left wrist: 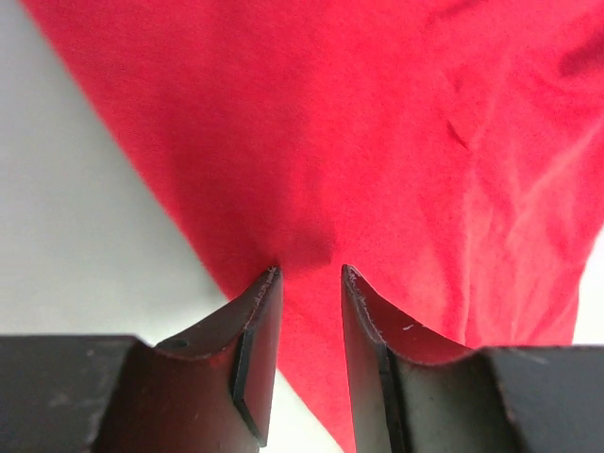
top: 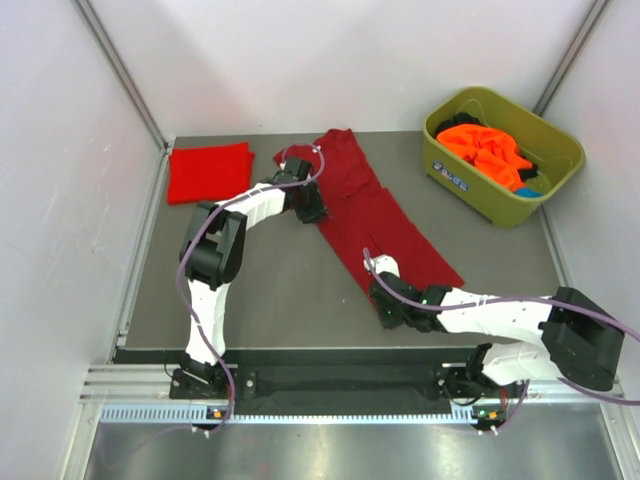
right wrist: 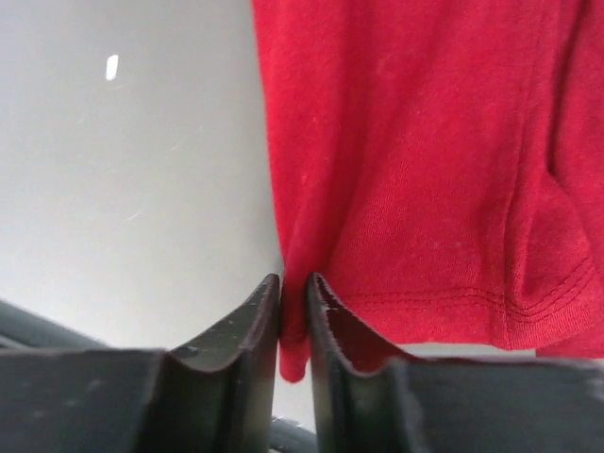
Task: Fold and stack the t-shirts
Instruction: Fold the tshirt
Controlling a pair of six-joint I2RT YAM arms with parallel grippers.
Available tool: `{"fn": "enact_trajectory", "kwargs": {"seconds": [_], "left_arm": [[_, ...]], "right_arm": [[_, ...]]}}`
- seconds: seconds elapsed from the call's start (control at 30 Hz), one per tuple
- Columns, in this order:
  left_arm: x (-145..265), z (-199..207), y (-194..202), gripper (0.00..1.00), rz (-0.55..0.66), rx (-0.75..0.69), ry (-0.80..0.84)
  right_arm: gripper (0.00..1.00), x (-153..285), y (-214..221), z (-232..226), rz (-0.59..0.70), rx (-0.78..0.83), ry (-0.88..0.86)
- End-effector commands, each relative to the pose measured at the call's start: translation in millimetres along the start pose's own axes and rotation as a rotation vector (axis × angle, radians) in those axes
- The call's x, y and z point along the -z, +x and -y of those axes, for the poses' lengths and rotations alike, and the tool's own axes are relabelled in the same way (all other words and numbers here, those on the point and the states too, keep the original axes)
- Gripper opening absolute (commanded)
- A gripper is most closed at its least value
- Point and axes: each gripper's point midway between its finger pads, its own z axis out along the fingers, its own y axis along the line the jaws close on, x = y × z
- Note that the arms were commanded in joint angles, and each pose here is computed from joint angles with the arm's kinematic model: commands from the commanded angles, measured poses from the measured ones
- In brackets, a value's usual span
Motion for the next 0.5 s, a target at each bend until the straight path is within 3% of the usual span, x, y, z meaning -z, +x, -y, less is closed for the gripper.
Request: {"fn": "enact_trajectory", "kwargs": {"seconds": [0.0, 0.17, 0.47], "left_arm": [[9, -52, -14, 0.38, 0.030, 0.008, -0.186], [33, -69, -52, 0.40, 0.106, 0.009, -0.186], [35, -84, -108, 0.43, 0.159, -0.013, -0.151]], "right_arm": [[0.13, 6, -3, -22, 0.028, -0.030, -0.068], [0.01, 8, 2, -42, 0.011, -0.021, -0.101], [0.00, 1, 6, -104, -0.037, -0.044, -0.125]]}}
